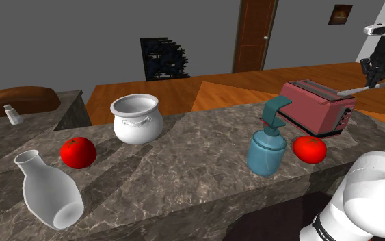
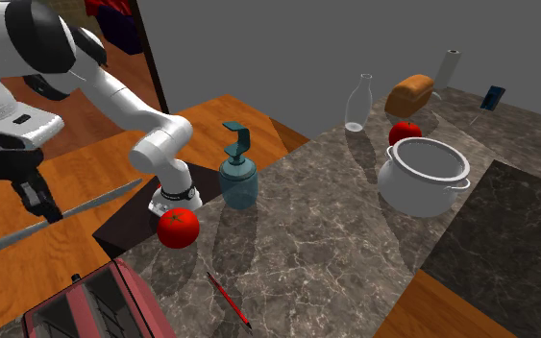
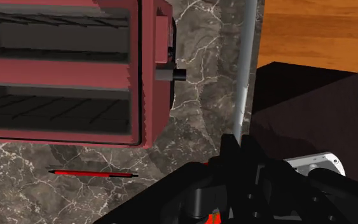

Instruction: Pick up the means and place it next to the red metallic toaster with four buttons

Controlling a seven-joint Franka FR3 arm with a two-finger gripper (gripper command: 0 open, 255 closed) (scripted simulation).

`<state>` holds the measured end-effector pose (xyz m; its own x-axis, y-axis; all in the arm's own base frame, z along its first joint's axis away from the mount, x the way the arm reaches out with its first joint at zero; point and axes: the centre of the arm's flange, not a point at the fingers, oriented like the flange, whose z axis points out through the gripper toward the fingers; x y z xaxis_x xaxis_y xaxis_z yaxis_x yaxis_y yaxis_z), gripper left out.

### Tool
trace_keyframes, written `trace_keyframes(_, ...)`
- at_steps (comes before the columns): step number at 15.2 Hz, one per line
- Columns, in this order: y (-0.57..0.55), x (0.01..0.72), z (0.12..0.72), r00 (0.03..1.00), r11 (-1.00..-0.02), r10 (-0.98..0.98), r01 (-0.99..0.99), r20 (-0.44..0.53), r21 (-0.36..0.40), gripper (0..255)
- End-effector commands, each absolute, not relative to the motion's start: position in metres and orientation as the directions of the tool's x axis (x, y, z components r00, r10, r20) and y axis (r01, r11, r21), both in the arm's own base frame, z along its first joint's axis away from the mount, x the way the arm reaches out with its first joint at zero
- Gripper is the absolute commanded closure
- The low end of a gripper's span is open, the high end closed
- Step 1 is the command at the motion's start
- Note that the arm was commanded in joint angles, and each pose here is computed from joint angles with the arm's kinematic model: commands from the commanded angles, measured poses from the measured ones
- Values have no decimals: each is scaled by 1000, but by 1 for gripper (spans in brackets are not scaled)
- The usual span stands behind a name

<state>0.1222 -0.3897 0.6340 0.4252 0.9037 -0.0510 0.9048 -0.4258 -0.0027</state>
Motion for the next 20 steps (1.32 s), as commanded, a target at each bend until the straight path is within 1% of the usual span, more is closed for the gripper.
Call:
trace_keyframes(1,-414,108,633,424,-425,904,905,-52,-3,255)
trace_keyframes(15,-578,14,633,424,-425,904,905,-52,-3,255)
trace_keyframes(20,-578,14,607,424,-425,904,905,-52,-3,255)
